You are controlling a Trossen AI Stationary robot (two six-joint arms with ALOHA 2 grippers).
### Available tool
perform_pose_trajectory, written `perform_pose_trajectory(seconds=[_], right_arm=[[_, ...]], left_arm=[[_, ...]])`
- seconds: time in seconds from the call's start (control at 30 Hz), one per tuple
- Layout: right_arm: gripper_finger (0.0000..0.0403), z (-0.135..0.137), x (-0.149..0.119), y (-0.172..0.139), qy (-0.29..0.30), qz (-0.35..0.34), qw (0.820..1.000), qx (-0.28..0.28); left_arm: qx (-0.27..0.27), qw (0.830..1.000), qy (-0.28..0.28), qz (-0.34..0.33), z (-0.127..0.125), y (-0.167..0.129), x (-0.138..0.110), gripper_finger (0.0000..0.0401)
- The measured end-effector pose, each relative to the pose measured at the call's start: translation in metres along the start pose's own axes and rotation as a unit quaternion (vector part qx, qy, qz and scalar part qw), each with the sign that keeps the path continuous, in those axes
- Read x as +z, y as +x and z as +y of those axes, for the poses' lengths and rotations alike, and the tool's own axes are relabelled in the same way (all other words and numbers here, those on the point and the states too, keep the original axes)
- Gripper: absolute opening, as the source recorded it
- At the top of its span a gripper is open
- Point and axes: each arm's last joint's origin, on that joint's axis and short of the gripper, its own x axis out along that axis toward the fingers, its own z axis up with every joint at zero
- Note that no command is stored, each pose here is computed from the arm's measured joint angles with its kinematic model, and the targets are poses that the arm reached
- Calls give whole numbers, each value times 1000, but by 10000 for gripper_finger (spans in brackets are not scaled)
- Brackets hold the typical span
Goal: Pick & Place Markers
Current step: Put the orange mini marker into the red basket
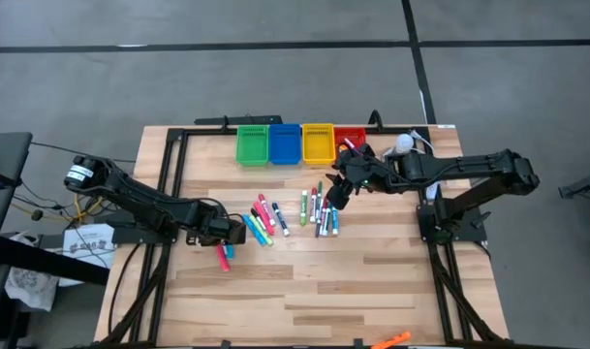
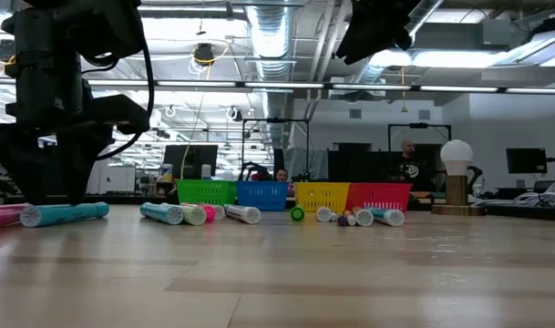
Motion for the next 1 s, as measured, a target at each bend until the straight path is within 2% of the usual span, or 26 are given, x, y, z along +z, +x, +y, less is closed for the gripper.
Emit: perform_pose_trajectory(seconds=[1.0], right_arm=[[131,0,0,0,1,-1,1000,3]], left_arm=[[-8,1000,7,4,0,-4,0,172]])
